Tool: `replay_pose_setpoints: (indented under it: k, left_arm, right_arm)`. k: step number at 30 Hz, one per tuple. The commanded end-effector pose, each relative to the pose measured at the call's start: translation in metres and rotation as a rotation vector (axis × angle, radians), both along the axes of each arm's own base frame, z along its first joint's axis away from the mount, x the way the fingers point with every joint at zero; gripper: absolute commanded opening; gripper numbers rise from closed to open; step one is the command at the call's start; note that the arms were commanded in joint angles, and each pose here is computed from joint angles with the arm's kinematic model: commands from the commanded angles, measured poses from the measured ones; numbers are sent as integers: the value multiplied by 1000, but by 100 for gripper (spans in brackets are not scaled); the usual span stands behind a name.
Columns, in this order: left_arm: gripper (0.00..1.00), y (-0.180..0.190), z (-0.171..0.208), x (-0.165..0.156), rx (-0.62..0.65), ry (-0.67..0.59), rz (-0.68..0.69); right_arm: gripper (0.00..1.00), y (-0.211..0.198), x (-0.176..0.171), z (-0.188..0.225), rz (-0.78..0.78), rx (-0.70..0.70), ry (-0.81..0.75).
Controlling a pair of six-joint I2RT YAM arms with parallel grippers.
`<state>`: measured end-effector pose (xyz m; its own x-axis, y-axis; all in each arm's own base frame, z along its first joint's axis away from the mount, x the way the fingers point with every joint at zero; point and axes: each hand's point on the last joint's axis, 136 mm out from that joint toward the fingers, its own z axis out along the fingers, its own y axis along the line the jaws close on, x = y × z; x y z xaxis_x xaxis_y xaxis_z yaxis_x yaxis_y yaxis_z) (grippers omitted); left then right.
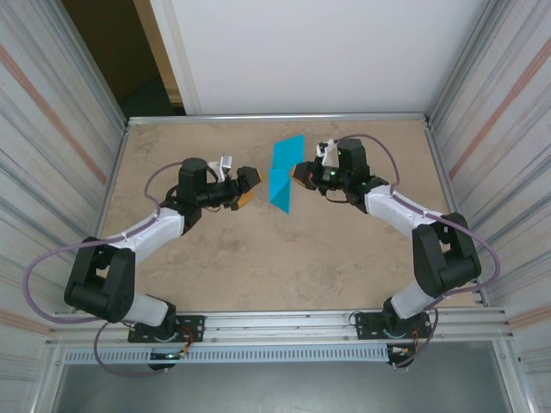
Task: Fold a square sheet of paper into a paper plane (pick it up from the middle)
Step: Turn over the paper at the center of the table.
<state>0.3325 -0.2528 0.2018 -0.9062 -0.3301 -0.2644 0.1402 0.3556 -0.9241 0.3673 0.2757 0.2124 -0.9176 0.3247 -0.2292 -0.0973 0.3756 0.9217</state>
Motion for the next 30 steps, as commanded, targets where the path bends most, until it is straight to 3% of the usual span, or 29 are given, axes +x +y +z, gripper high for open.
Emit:
replay_pose_setpoints:
  k: [1,9,21,26,30]
  left_arm:
    - [98,-18,35,-15,-96,-83,-99]
    - [89,-42,52,-19,-120,-138,-181]
    - [47,-45,54,-12,-135,-132,-174]
    - [26,-47,49,-8,-124,-106,-181]
    - [16,-48,43,-5,-113,-89,-181]
  right_arm:
    - [5,7,-9,44,61,109,-46]
    - [7,11,-17,58,93,178,-23]
    - [14,0,-22,45,85,166,23]
    - [20,-5,-23,35,74,142,48]
    - [27,-13,-22,28,55,110,53]
